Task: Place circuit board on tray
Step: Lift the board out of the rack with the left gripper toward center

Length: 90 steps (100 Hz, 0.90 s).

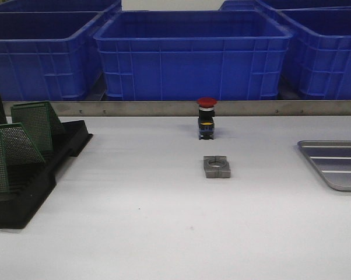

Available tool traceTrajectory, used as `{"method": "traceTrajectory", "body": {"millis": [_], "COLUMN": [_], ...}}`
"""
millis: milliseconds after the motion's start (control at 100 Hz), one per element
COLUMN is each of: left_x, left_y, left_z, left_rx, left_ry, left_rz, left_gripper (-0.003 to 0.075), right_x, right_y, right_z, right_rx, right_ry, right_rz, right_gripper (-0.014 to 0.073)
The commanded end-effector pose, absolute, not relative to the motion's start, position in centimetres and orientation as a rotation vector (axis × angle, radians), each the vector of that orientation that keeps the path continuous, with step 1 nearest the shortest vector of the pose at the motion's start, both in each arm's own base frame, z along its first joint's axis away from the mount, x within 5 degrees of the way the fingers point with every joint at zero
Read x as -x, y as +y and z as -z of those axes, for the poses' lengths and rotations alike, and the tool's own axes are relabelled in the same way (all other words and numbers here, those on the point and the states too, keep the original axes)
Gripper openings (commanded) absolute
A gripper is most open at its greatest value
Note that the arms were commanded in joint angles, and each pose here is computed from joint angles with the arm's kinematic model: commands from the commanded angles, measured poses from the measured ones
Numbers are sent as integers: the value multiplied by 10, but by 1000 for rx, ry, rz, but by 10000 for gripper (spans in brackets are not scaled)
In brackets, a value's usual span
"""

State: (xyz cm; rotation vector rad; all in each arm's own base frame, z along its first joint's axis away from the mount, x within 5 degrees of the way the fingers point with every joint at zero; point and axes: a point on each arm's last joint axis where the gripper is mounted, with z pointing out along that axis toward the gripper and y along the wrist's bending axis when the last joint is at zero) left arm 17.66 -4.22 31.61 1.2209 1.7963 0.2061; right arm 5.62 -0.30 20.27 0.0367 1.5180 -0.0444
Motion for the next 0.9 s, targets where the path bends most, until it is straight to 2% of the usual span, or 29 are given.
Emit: {"method": "traceTrajectory", "body": {"millis": [0,180,450,660,890], "left_x": [-178,-179,-188,-197,-205], "left_y": [-51,-67,-92,-102,-108], "left_z": [-340,-347,-329,-310,-295], "left_rx": [-914,-686,-741,-806,-831], "left_ry": [1746,1745,1811,1864,1907], "left_rz": [18,435,934,1167,1283], "left_gripper": [-20,-20,-20,-20,-20], "right_x": [-53,-53,-53,-53,-53], "right_y": [-2,-2,-2,-2,-2], "right_z": [-215,-215,-215,-215,-215], "right_rx": [-19,-19,-19,-19,-20], "right_ry": [1409,1409,1409,1409,1408], "right_rz": [54,54,54,54,53], "right_gripper": [-61,-61,-61,-61,-61]}}
